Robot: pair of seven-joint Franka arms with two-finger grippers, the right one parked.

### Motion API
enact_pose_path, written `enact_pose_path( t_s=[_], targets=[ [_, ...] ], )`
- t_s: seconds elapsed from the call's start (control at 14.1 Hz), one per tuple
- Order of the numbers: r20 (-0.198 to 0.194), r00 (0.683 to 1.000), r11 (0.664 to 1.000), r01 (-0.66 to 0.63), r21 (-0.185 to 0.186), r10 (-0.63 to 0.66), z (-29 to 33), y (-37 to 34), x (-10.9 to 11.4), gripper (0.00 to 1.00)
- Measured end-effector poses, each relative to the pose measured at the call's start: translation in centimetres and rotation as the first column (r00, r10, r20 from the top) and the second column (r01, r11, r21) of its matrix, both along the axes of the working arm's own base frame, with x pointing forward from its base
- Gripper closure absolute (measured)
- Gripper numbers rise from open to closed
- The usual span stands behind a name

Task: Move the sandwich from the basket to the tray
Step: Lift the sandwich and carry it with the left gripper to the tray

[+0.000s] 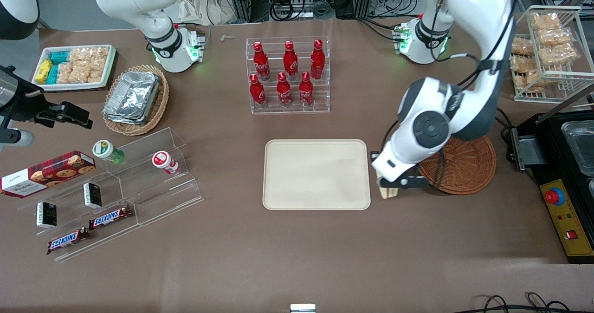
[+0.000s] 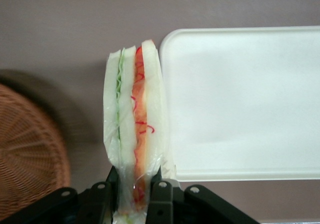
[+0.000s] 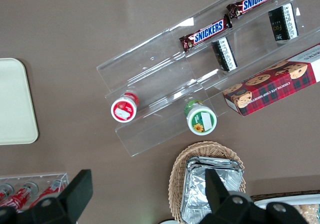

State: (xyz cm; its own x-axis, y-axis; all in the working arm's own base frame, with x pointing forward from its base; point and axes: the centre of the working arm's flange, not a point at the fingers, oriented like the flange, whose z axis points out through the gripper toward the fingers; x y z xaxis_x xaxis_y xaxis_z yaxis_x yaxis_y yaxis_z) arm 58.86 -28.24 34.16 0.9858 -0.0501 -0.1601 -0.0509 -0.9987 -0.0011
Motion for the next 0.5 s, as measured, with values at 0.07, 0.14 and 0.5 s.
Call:
enact_pose_path(
  t_s=[0.07, 0.14, 0.5],
  targets=[
    [-0.014, 1.000, 1.000, 0.014, -0.006, -0.014, -1.3, -1.2, 0.2, 0.73],
    [-0.025, 0.999, 1.000, 0.025, -0.013, -0.026, -2.7, -2.2, 0.5, 0.73],
    [-0.040, 0.998, 0.998, 0.045, -0.043, -0.047, -7.8, -4.7, 1.1, 0.73]
  ],
)
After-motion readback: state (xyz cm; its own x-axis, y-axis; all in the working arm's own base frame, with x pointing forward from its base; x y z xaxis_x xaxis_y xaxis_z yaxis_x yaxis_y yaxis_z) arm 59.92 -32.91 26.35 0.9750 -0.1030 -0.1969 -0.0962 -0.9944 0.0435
